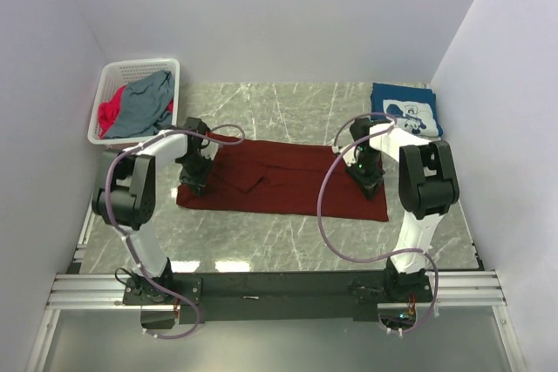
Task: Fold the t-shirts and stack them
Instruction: Fold the tshirt
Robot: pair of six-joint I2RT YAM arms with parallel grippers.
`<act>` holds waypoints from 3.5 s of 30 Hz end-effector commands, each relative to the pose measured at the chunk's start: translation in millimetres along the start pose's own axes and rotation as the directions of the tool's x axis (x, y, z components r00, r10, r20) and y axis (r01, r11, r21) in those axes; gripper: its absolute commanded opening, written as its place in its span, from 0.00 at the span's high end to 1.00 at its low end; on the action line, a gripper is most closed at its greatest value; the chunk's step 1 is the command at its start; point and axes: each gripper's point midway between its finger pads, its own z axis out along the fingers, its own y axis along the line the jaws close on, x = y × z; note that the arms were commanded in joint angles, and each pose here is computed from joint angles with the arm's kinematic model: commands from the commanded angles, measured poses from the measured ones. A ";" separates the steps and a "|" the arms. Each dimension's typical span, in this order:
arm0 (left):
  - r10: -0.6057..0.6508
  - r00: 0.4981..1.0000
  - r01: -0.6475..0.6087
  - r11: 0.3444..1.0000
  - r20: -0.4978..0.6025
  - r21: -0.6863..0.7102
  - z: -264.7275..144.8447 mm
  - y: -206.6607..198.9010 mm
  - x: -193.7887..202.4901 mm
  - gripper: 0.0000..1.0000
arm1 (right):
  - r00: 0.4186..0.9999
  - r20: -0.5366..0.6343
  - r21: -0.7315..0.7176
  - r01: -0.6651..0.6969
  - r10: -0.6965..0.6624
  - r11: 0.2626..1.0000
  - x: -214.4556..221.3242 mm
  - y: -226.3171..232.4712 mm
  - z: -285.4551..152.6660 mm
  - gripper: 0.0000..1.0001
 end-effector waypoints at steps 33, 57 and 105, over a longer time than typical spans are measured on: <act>-0.048 0.927 0.004 0.993 0.371 0.118 -52.5 -46.7 -178.9 0.98 | 0.988 0.135 -0.065 0.089 -0.080 0.994 -66.7 60.7 -42.7 0.76; -0.131 0.959 0.113 0.990 0.251 0.086 -10.9 -27.6 -173.0 0.98 | 0.930 -0.005 -0.541 0.307 -0.368 0.783 8.6 274.9 -16.7 0.70; -0.171 0.885 -0.086 0.854 0.433 0.513 -15.8 -103.0 -251.0 0.70 | 0.738 0.504 -0.568 -0.107 0.448 0.816 -285.5 65.7 -76.8 0.66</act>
